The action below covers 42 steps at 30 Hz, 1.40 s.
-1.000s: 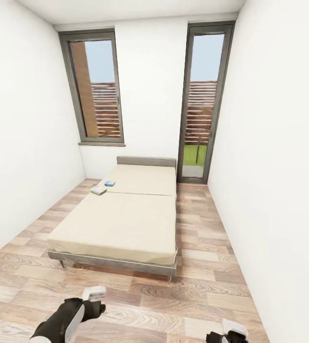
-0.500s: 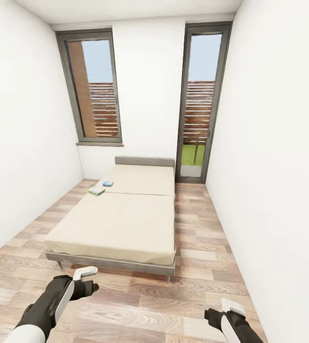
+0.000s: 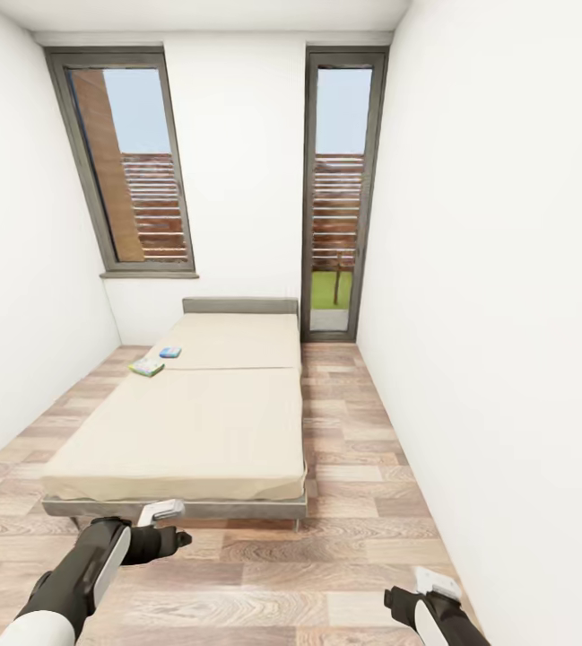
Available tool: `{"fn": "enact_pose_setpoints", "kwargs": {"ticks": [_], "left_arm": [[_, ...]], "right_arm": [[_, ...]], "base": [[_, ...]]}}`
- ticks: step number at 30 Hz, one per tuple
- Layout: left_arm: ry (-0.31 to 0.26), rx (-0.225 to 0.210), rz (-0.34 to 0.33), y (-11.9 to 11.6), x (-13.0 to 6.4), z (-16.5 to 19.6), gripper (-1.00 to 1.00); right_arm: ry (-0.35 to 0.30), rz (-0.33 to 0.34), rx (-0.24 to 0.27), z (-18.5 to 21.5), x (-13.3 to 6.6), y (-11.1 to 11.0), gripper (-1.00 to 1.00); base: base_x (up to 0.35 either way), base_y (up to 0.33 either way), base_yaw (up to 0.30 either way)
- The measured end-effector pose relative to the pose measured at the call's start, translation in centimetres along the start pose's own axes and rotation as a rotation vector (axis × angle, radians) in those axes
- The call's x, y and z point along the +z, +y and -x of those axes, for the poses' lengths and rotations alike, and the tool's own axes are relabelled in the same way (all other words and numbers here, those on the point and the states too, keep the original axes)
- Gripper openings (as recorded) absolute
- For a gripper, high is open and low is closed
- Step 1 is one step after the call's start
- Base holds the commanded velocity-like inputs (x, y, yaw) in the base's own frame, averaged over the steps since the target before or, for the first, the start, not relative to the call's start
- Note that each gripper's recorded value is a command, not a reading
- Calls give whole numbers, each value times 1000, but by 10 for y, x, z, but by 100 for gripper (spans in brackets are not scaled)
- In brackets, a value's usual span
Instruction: Put all the toys in the child's room - the three board games (two on the bed and one on the table), the two jigsaw puzzles on the table, and the tennis ball on the table - inside the toy box on the table in the child's room.
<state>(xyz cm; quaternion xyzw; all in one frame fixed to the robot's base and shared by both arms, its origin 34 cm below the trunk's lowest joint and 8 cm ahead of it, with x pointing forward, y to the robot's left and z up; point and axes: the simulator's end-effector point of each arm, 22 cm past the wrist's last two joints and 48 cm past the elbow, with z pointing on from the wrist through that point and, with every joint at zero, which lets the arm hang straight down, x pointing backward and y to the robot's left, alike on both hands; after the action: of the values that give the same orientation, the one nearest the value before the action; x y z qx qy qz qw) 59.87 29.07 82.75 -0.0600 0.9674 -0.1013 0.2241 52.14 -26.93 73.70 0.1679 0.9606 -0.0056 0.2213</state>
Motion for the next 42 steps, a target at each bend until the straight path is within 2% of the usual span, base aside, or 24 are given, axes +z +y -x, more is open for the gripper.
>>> {"fn": "enact_pose_setpoints", "kwargs": {"ticks": [8, 20, 27, 42], "left_arm": [[-3, -1, -9, 6, -3, 3, 100], [-2, 2, -74, -4, -5, 3, 100], [-1, 4, -76, -4, -5, 3, 100], [0, 5, -76, -4, -5, 3, 100]], "right_arm": [[4, -5, -3, -8, 3, -1, 100], [7, -5, -3, -11, 3, -1, 100], [-26, -7, 5, -7, 5, -2, 100], [-22, -13, 5, -15, 7, -4, 100]], "base": [[86, 159, -70], [12, 48, -4], [81, 234, 0], [138, 263, 109]]}}
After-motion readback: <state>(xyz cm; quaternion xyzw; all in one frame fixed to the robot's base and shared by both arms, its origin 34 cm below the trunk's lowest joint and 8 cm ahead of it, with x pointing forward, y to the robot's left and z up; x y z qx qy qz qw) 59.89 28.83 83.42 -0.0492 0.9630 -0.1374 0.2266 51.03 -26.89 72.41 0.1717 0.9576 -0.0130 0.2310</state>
